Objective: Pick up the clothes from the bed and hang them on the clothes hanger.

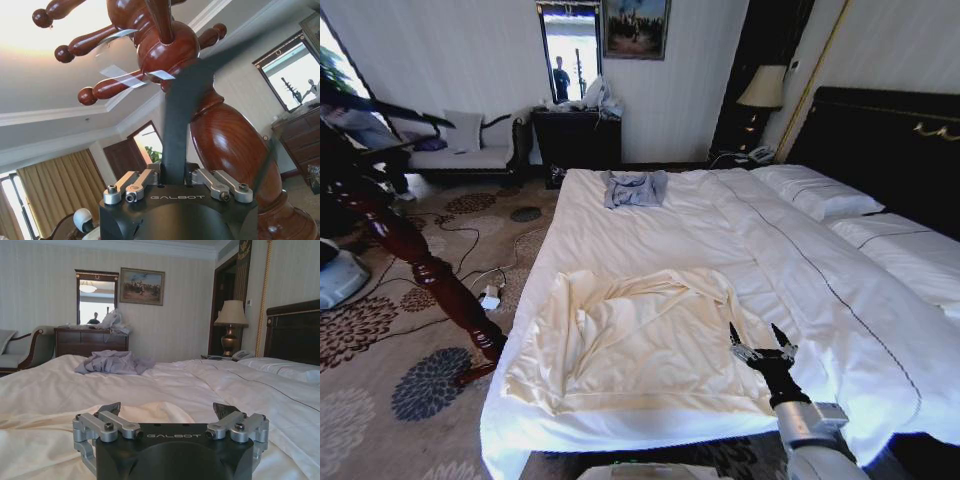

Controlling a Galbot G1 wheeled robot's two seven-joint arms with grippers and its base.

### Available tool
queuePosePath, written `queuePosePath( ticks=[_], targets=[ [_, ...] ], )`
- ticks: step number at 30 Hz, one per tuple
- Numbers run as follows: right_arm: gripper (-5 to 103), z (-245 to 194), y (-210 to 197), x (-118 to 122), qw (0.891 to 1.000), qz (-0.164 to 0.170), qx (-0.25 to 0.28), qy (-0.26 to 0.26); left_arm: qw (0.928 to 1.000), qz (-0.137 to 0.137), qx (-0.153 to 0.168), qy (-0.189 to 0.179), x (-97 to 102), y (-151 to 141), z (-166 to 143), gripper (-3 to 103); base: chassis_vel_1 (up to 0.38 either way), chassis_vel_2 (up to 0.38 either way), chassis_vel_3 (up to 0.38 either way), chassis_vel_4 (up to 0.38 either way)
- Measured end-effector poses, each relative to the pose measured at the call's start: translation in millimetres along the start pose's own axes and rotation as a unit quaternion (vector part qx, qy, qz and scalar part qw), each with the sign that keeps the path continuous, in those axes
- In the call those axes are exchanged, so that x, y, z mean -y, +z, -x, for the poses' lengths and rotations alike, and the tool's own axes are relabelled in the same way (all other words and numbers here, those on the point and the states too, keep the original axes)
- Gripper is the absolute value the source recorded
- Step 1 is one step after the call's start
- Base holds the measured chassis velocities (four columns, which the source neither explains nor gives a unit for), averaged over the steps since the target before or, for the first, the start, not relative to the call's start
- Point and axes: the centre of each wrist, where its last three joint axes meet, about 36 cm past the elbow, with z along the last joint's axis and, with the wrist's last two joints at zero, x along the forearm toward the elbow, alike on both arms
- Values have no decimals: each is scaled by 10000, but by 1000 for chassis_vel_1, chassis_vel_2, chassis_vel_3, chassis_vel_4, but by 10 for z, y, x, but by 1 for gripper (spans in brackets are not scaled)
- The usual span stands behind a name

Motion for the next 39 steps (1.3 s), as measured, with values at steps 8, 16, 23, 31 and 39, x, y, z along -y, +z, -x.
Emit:
queuePosePath(
  ticks=[8,16,23,31,39],
  targets=[
    [100,-15,4,-13,10000,-14,-7,-9,10000,-6,49,22,-3,-25,-31,22,0,0,0,0],
    [100,-22,12,-56,10000,2,-16,-40,9996,-72,222,173,-10,-178,-101,22,0,0,0,0],
    [100,-24,12,-54,10000,-1,-12,-28,9984,-103,396,378,38,-290,-312,22,0,0,0,0],
    [100,-30,39,-45,10000,-51,-55,-23,9973,-99,623,363,-69,-372,-637,22,0,0,0,0],
    [100,-3,104,-22,9999,-81,-113,-4,9974,60,580,431,-112,-255,-964,22,0,0,0,0]
  ],
)
